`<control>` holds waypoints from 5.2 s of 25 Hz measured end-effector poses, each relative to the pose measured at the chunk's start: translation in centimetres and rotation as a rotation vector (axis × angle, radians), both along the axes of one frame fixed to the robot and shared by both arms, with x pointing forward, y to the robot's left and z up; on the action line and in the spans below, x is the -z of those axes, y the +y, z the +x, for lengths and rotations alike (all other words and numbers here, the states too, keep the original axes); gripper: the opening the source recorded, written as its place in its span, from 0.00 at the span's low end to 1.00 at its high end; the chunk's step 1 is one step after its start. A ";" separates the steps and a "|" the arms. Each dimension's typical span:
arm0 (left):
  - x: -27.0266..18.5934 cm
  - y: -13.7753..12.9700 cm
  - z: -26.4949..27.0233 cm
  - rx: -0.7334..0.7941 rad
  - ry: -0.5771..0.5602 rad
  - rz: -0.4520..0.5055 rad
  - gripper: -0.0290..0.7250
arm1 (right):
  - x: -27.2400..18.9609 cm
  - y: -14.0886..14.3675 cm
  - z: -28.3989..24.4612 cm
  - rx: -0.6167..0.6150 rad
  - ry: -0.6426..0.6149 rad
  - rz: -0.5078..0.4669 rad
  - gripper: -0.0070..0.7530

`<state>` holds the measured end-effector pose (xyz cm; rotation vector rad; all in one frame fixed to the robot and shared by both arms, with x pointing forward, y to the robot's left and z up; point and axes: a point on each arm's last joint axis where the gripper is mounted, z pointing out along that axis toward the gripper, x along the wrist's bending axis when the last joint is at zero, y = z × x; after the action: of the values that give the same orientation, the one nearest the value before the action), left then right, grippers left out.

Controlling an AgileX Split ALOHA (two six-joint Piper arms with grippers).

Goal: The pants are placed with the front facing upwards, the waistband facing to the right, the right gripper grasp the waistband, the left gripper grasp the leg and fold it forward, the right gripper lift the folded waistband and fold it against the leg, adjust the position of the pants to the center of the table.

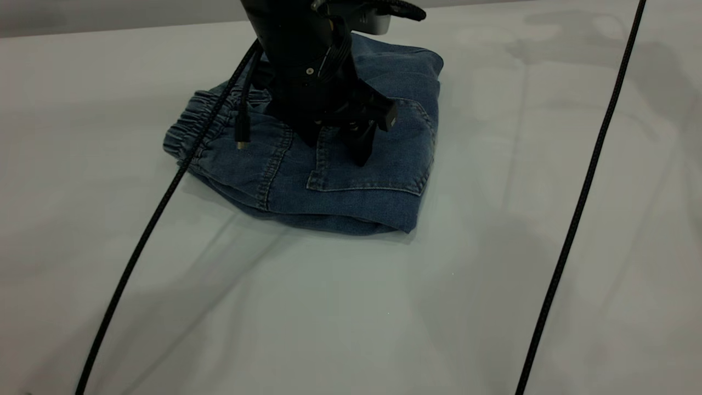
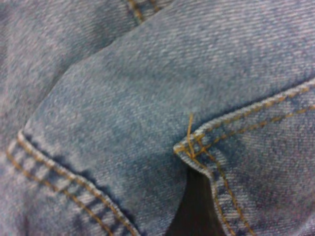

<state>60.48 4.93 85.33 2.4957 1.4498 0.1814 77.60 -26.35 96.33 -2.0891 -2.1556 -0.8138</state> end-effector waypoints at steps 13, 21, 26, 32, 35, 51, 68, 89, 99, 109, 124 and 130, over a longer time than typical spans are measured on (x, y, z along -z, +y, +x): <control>0.0 0.0 -0.2 -0.291 0.057 -0.053 0.72 | 0.0 0.0 0.0 0.000 0.000 -0.001 0.79; -1.9 0.3 0.5 0.001 0.009 0.123 0.72 | 0.0 0.0 0.0 0.000 -0.001 -0.001 0.79; -3.0 0.0 1.0 0.246 -0.023 0.196 0.72 | 0.0 0.0 0.0 0.001 0.000 -0.001 0.79; -1.8 0.1 1.6 0.448 -0.076 0.274 0.72 | 0.0 0.0 0.0 0.001 0.000 -0.001 0.79; -0.6 0.4 1.7 0.470 -0.070 0.316 0.72 | 0.0 0.0 0.0 0.000 0.000 -0.002 0.79; 0.6 0.4 1.5 0.041 -0.012 0.212 0.72 | 0.0 0.0 0.0 0.000 0.000 -0.002 0.79; 0.7 -2.1 0.7 -0.297 0.137 -0.139 0.72 | 0.0 0.0 0.0 0.000 0.000 -0.001 0.79; -8.8 -0.4 2.9 0.034 0.034 0.249 0.72 | -1.8 -0.1 -0.3 -0.020 -0.042 -0.013 0.79; -21.9 0.8 3.4 0.032 -0.285 0.220 0.72 | -13.2 -0.6 -3.3 -0.053 -0.280 -0.038 0.79; -37.4 6.1 -4.3 -0.031 -0.580 0.017 0.72 | -30.2 0.0 -14.0 -0.062 -0.651 0.000 0.79; -45.3 17.4 -21.6 -0.054 -0.774 -0.232 0.72 | -39.9 0.6 -36.5 -0.100 -0.929 0.032 0.79; -43.1 22.2 -28.5 -0.064 -0.826 -0.263 0.72 | -37.8 0.7 -44.4 -0.109 -0.951 0.017 0.79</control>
<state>31.95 27.16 128.41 1.8069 1.0927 0.8515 33.16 -25.67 134.13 -1.7056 -2.5404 -2.1101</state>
